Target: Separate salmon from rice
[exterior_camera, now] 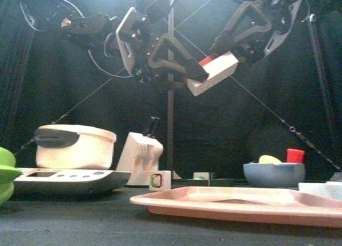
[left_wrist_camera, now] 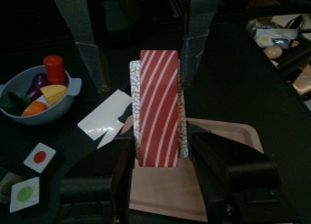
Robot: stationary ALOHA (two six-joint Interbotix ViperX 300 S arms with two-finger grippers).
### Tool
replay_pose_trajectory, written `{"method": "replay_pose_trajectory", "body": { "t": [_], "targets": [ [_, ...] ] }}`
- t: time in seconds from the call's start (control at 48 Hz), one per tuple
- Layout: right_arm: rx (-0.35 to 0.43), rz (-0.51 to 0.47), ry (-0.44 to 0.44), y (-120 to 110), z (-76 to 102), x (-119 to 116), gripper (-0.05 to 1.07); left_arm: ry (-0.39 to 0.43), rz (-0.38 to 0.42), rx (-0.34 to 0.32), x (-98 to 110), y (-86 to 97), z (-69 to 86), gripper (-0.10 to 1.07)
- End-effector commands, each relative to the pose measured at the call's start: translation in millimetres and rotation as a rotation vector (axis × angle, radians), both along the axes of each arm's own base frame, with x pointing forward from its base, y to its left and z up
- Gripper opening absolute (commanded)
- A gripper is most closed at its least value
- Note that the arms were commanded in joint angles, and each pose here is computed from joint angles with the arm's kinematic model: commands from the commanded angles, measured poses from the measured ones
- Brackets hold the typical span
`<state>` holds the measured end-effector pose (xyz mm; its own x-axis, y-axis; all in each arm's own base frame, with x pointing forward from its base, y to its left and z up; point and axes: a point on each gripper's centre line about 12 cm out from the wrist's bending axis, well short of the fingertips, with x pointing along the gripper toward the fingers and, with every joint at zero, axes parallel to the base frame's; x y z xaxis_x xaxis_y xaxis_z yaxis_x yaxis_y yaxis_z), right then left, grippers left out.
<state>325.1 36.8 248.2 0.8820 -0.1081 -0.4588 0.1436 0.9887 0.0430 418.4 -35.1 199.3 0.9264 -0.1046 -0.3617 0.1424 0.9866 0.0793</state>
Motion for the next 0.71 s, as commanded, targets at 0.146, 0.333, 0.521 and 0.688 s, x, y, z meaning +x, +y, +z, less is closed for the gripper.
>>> {"method": "replay_pose_trajectory", "body": {
  "t": [0.146, 0.333, 0.521, 0.688],
  "targets": [
    [0.023, -0.019, -0.031, -4.0, 12.1, 3.2, 0.88, -0.049, 0.001, -0.002, 6.1, 0.7, 15.4, 0.55],
    [0.026, -0.024, -0.027, -5.0, 10.8, 2.7, 0.74, -0.051, 0.001, -0.003, 6.0, 0.7, 16.0, 0.55],
    [0.032, -0.029, -0.017, -5.7, 7.5, 1.3, 0.59, -0.051, 0.003, -0.003, 6.0, 1.4, 16.0, 0.55],
    [0.035, -0.031, -0.025, -6.2, 10.4, -0.4, 0.54, -0.043, 0.012, -0.002, 4.7, 5.4, 13.3, 0.55]
  ]
}}
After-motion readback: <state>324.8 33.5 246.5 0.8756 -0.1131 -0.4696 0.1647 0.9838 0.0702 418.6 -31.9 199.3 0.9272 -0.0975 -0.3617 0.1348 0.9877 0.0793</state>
